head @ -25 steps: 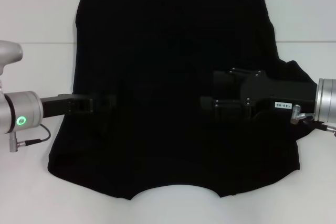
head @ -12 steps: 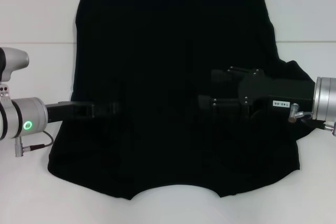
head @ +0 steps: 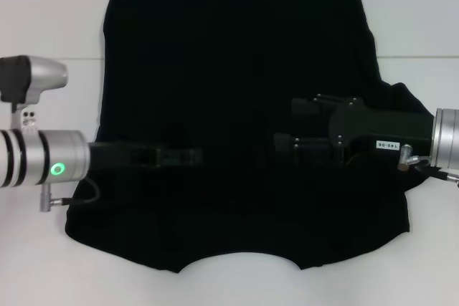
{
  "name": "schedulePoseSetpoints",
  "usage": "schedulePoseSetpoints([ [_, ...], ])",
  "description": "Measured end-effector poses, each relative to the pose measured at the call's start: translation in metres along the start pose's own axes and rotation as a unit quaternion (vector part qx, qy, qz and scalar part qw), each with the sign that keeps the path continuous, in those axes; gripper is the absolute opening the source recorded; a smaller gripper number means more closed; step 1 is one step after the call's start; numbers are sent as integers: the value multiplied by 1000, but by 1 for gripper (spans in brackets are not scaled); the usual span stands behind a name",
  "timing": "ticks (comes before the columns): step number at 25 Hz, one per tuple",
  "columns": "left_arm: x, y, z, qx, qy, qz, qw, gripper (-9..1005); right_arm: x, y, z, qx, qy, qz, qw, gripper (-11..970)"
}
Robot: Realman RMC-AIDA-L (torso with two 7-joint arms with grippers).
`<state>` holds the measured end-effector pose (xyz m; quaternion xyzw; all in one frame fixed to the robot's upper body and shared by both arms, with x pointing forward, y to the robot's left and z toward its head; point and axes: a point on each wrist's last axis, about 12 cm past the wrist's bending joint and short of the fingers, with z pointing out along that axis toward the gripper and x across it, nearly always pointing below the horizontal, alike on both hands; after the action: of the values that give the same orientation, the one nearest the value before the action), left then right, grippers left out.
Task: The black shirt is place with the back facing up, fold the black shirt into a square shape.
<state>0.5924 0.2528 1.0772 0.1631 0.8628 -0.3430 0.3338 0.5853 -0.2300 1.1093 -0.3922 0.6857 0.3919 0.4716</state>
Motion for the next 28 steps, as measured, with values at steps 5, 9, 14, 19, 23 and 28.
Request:
schedulePoseSetpoints([
  [5,-8,-20,6,68,16,12,997,946,1,0,-1,0,0,0,1000,896],
  [9,-11,-37,1,144,7,16,989,941,-1,-3,-6,8,-1,-1,1000,896],
  [14,-6,-52,-1,215,-19,52,975,935,-6,-18,-25,49,-10,32,998,897],
  [19,6,-65,12,244,-63,125,960,928,-9,-33,-39,89,-2,102,991,897],
  [23,15,-72,19,262,-98,202,939,923,-6,-53,-60,155,34,217,963,897],
  [28,22,-75,22,261,-106,289,915,916,-3,-63,-79,199,55,287,936,896],
])
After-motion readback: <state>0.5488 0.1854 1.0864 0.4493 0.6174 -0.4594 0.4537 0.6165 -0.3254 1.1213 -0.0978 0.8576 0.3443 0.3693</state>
